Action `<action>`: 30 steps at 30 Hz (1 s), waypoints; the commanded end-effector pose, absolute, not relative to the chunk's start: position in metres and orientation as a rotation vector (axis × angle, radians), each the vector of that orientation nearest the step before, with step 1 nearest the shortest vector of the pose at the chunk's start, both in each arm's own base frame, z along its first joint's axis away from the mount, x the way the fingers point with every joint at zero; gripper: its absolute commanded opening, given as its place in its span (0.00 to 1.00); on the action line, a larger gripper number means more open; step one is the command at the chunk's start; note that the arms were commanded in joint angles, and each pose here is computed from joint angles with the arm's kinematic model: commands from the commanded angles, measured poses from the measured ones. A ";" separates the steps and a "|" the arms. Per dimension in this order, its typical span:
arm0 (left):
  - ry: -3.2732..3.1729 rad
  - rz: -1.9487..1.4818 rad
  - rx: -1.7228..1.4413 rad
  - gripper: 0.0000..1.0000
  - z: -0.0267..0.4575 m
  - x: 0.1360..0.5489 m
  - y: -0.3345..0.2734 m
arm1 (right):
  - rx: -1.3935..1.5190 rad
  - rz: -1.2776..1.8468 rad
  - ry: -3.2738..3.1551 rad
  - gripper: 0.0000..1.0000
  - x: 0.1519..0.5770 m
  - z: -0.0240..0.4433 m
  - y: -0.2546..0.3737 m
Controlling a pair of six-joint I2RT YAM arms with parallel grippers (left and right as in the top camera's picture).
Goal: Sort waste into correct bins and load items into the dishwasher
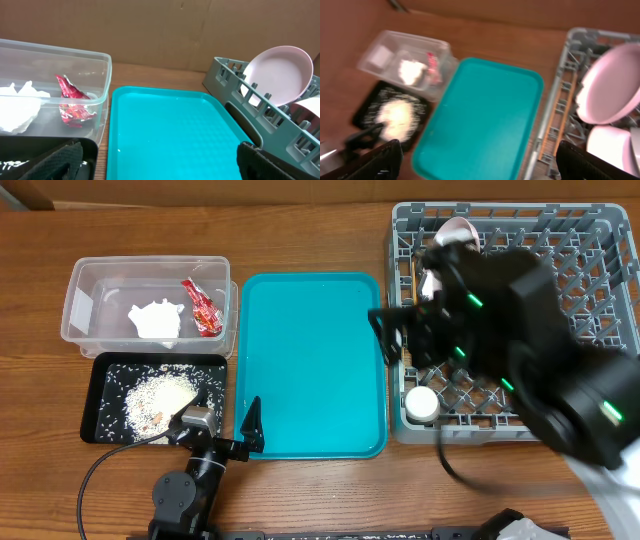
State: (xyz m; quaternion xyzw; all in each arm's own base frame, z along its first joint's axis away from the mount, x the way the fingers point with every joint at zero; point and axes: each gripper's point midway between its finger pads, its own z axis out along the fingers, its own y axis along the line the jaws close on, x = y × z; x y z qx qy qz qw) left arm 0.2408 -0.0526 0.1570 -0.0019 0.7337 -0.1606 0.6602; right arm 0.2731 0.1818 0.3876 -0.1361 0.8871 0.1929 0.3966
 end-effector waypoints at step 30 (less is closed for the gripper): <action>1.655 -0.369 -0.017 1.00 0.157 0.241 -0.051 | -0.075 0.189 1.770 1.00 0.219 0.365 0.037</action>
